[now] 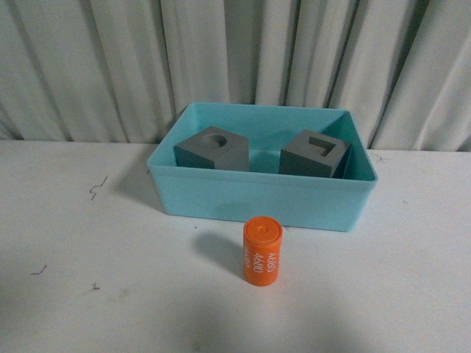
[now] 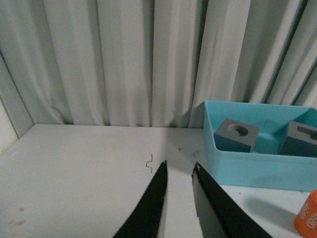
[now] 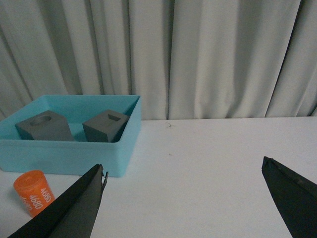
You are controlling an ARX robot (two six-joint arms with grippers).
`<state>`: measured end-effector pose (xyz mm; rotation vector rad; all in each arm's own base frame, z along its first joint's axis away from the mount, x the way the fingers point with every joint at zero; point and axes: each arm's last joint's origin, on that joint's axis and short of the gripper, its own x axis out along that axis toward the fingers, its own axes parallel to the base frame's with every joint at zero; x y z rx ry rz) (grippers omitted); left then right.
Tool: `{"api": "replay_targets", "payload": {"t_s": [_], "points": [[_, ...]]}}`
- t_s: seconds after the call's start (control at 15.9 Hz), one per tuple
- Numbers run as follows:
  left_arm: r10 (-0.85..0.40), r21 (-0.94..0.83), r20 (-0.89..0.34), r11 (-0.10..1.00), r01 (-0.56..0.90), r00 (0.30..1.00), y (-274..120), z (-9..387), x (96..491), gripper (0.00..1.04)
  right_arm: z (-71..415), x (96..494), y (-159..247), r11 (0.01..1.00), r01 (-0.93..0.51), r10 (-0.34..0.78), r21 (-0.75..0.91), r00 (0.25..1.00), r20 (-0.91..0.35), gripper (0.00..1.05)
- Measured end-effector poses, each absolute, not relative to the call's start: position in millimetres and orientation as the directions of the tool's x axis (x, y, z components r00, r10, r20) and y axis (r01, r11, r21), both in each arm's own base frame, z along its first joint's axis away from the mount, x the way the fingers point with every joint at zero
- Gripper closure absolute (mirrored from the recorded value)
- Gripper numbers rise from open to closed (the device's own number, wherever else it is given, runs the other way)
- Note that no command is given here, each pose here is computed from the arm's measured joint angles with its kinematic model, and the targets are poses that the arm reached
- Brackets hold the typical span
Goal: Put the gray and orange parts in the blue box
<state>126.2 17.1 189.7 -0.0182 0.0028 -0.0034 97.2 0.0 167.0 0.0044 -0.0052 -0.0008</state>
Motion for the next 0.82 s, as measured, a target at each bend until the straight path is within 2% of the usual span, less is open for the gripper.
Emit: {"api": "replay_targets", "payload": {"t_s": [0.13,0.25,0.38,0.69,0.82], "points": [[-0.004,-0.021,-0.010,1.000,0.004,1.000,13.7,184.3,123.5,1.03,167.0,97.2,0.0,1.000,0.001,-0.001,0.004,1.000,0.005,0.06],[0.013,-0.016,-0.004,1.000,-0.013,1.000,9.1,181.3,119.3,1.03,167.0,97.2,0.0,1.000,0.001,-0.001,0.004,1.000,0.006,0.06],[-0.028,-0.013,0.002,1.000,0.028,1.000,-1.7,179.0,116.2,1.03,167.0,97.2,0.0,1.000,0.001,-0.001,0.004,1.000,0.005,0.06],[0.001,-0.014,0.010,1.000,-0.001,1.000,0.1,169.4,108.6,1.03,167.0,97.2,0.0,1.000,0.001,-0.001,0.004,1.000,0.005,0.06],[-0.003,-0.014,-0.046,1.000,0.002,0.999,0.0,162.7,100.7,1.03,167.0,97.2,0.0,1.000,0.001,-0.001,0.005,1.000,0.005,0.06]]}}
